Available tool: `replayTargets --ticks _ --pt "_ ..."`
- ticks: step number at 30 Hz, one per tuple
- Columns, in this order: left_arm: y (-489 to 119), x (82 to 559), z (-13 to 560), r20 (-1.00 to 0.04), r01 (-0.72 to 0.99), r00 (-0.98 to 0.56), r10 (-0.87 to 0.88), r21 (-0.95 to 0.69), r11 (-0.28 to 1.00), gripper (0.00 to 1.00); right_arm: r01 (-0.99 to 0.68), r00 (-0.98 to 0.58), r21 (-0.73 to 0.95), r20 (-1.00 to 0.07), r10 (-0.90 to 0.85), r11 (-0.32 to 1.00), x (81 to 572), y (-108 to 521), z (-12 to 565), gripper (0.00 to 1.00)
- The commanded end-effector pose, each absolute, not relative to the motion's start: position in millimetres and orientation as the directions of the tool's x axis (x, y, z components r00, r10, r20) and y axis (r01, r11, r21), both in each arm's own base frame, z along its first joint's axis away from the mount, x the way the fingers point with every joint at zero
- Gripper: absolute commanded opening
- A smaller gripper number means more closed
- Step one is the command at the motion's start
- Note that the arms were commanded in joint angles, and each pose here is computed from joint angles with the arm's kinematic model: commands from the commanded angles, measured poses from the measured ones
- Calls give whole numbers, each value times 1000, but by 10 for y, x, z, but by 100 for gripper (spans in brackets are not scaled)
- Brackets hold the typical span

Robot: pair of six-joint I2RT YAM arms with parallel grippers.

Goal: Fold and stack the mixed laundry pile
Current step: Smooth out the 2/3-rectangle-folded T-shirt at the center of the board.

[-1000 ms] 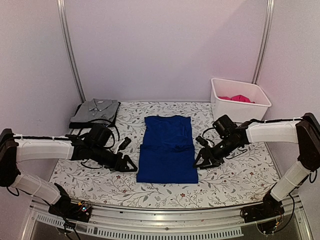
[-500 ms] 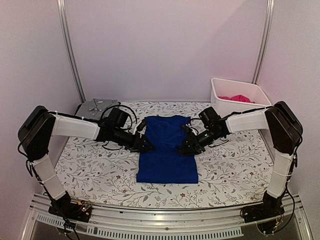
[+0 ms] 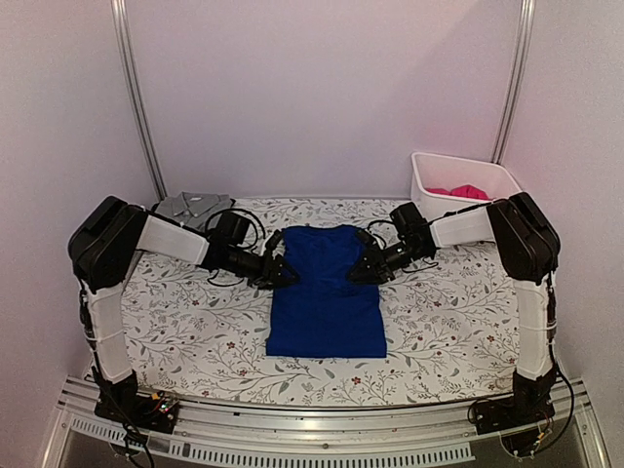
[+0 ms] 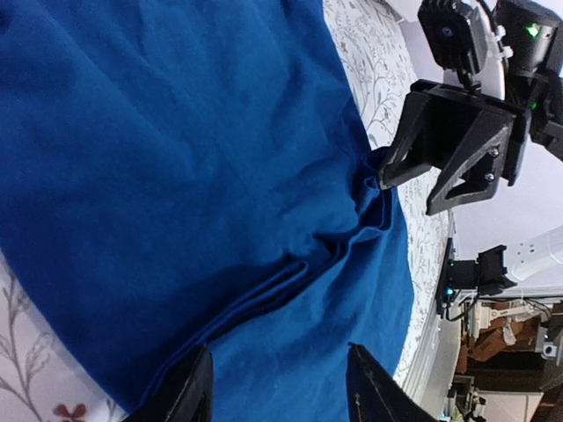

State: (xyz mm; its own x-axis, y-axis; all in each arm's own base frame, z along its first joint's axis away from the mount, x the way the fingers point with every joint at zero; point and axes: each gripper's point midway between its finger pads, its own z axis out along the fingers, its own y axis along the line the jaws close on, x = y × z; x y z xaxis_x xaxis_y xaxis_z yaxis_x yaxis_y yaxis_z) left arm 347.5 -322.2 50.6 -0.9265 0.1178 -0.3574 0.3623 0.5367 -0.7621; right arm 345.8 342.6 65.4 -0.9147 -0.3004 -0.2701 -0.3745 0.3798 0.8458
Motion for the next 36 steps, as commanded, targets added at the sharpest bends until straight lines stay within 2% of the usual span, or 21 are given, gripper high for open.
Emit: replayTargets --ticks 1,10,14,18,21,23,30,36 --pt "-3208 3737 450 -373 366 -923 94 -776 513 51 -355 -921 868 -261 -290 347 3606 3438 426 38" --pt "-3107 3899 115 -317 298 -946 63 -782 547 50 -338 -932 873 -259 -255 352 3815 3465 286 38" --pt "-3082 3957 274 -356 330 -932 61 -772 543 53 -328 -936 876 -250 -249 354 3831 3433 403 39" --pt "-3045 4013 639 -433 397 -898 76 -726 561 67 -306 -941 878 -219 -258 369 3699 3380 696 44" --pt "-2926 3908 818 -432 391 -898 80 -702 594 81 -312 -940 870 -223 -259 383 3611 3349 869 48" --pt "-2873 3827 925 -443 405 -892 91 -695 595 85 -320 -939 856 -230 -254 407 3606 3318 901 50" --pt "-2640 3420 1105 -422 387 -901 105 -668 636 86 -375 -926 806 -303 -225 458 3587 3221 1188 50" --pt "-2452 2868 1028 -352 288 -935 34 -702 651 79 -339 -941 801 -292 -173 493 3221 3070 1311 52"
